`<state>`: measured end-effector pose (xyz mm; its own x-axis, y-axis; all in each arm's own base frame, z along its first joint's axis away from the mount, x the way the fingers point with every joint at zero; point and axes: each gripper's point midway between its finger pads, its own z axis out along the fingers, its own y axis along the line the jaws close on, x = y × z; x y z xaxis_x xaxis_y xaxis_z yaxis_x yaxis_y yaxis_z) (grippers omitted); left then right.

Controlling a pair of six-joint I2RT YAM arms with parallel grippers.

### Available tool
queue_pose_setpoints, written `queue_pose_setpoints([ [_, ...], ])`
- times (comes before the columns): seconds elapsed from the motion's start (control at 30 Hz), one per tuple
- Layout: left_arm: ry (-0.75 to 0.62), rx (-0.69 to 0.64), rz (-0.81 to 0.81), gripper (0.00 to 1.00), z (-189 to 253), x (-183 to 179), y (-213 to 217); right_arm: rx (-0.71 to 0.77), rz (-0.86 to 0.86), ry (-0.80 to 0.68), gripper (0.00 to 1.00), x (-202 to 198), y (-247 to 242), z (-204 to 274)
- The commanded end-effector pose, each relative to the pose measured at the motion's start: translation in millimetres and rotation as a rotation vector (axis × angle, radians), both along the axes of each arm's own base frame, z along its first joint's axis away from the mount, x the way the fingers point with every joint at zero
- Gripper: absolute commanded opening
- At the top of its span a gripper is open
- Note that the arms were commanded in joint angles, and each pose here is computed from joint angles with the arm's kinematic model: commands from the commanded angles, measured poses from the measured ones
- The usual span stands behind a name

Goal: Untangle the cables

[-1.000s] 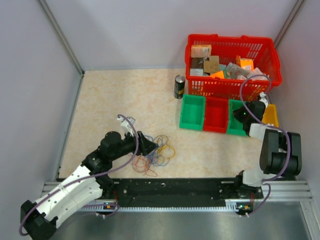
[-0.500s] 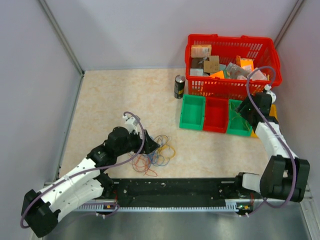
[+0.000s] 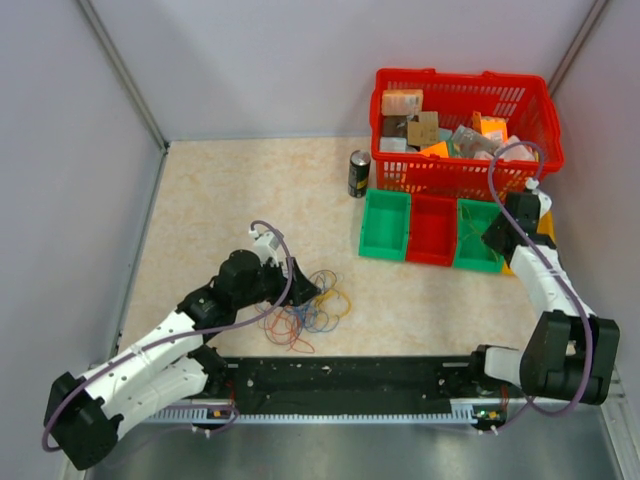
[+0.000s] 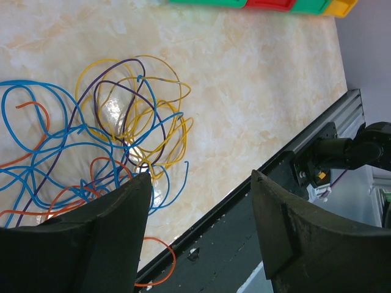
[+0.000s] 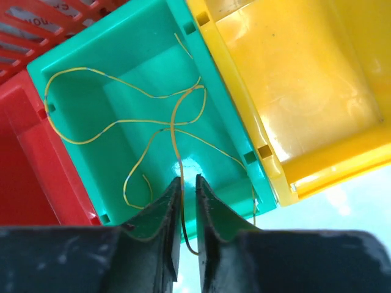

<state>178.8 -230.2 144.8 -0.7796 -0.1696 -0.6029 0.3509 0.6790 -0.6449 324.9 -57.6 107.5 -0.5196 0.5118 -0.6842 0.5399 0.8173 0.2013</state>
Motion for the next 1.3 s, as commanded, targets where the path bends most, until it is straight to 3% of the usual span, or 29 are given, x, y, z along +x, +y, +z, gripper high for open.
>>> queue_pose_setpoints([
  [0.0,-0.049,-0.05,-0.004,0.7,13.4,1.3,-2.7,-0.074,-0.008,-0.034,0.06,3.5,-6.2,15.4],
  [0.03,-0.057,-0.05,-0.005,0.7,14.3,1.8,-2.6,-0.067,0.001,-0.04,0.0,6.0,-2.9,15.3],
  [0.1,-0.061,-0.044,-0.005,0.7,13.3,2.2,-2.0,-0.036,0.054,-0.094,0.0,20.2,9.4,16.8],
  [0.2,-0.064,-0.048,-0.003,0.7,13.4,2.2,-1.8,0.046,0.102,-0.292,0.0,56.4,27.4,19.1],
  [0.37,-0.056,-0.073,-0.003,0.69,18.3,-3.8,0.0,0.143,0.026,-0.471,0.0,96.7,29.4,6.6],
  [0.47,-0.076,-0.082,0.01,0.69,20.3,-6.3,4.8,0.147,0.015,-0.428,0.0,114.5,26.4,3.1],
  [0.6,-0.108,-0.066,0.04,0.72,22.9,-4.3,12.8,0.102,-0.023,-0.286,0.0,93.5,18.3,-6.8],
  [0.63,-0.115,-0.058,0.049,0.73,22.6,-2.8,14.5,0.093,-0.03,-0.235,0.07,87.0,16.8,-11.3],
  [0.67,-0.12,-0.048,0.054,0.75,23.0,-1.3,15.6,0.083,-0.021,-0.202,0.24,81.5,16.6,-13.4],
  [0.73,-0.12,-0.012,0.057,0.78,21.1,2.8,16.6,0.057,0.01,-0.178,0.47,67.0,17.9,-11.6],
  [0.8,-0.111,0.039,0.05,0.82,20.1,7.4,16.5,0.036,0.022,-0.193,0.59,54.0,17.4,-2.7],
  [0.97,-0.089,0.139,0.054,0.82,21.8,19.5,17.6,0.001,0.044,-0.17,0.65,28.0,16.8,21.9],
  [1.1,-0.098,0.109,0.036,0.8,26.2,20.1,10.9,-0.079,0.058,-0.194,0.67,8.3,16.1,53.2],
  [1.27,-0.054,0.053,0.012,0.76,15.9,16.4,-0.7,-0.072,0.136,-0.212,0.7,2.4,33.5,71.7],
])
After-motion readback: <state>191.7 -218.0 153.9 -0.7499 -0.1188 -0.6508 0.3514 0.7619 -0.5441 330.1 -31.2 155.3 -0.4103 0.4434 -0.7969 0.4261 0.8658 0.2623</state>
